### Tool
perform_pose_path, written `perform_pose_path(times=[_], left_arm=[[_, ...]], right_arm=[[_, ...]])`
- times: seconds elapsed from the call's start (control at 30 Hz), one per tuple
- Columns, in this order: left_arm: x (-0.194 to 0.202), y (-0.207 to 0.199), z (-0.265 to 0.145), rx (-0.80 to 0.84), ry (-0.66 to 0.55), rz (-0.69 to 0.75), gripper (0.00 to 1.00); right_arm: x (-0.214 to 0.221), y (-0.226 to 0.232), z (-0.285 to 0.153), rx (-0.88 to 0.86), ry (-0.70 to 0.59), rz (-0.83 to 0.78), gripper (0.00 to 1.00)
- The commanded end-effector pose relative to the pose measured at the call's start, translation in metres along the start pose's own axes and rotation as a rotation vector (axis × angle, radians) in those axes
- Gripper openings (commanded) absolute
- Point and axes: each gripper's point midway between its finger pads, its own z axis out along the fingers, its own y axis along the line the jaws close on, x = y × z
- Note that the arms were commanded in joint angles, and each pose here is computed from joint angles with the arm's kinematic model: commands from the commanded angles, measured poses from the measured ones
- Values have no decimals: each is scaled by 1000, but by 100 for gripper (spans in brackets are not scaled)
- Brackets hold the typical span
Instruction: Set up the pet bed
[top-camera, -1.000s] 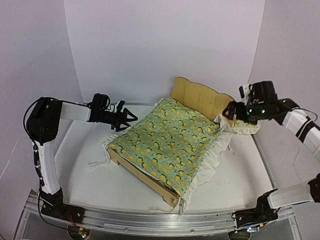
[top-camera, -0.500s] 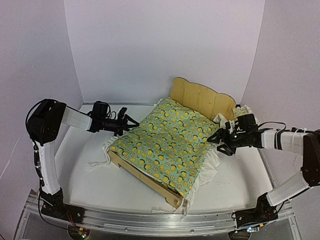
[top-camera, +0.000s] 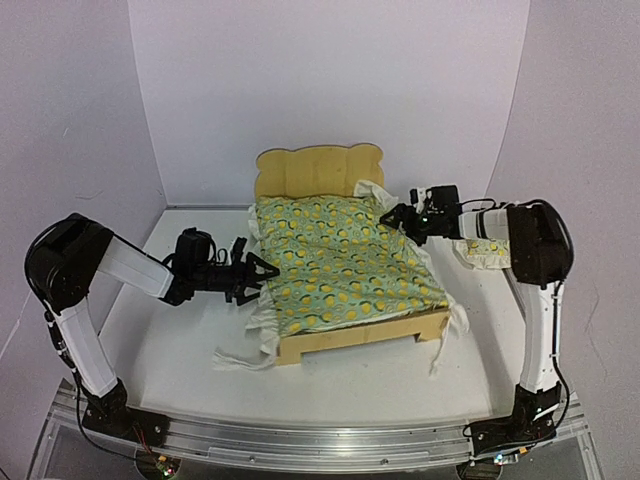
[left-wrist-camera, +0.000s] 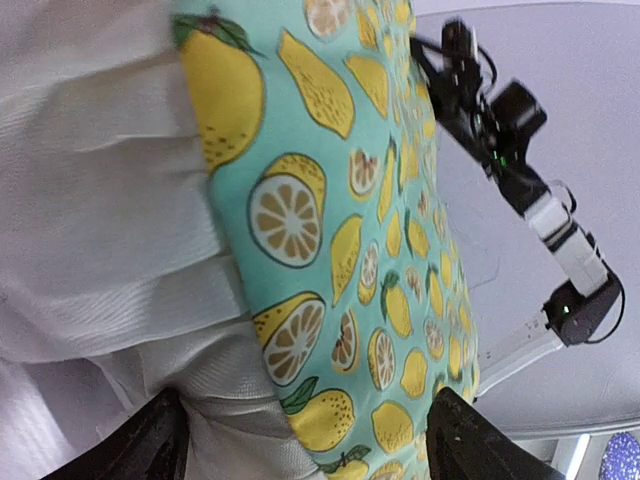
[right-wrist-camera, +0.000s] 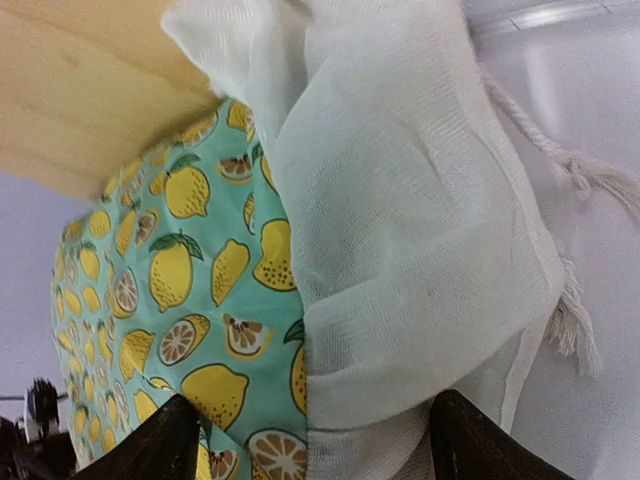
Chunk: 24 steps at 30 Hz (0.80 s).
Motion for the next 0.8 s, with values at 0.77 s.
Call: perform_pose_path(times=[0.77], left_arm=[[-152,-76,-105,-452,-506,478,94]], right_arm=[[51,32,-187,381,62,-167,98]])
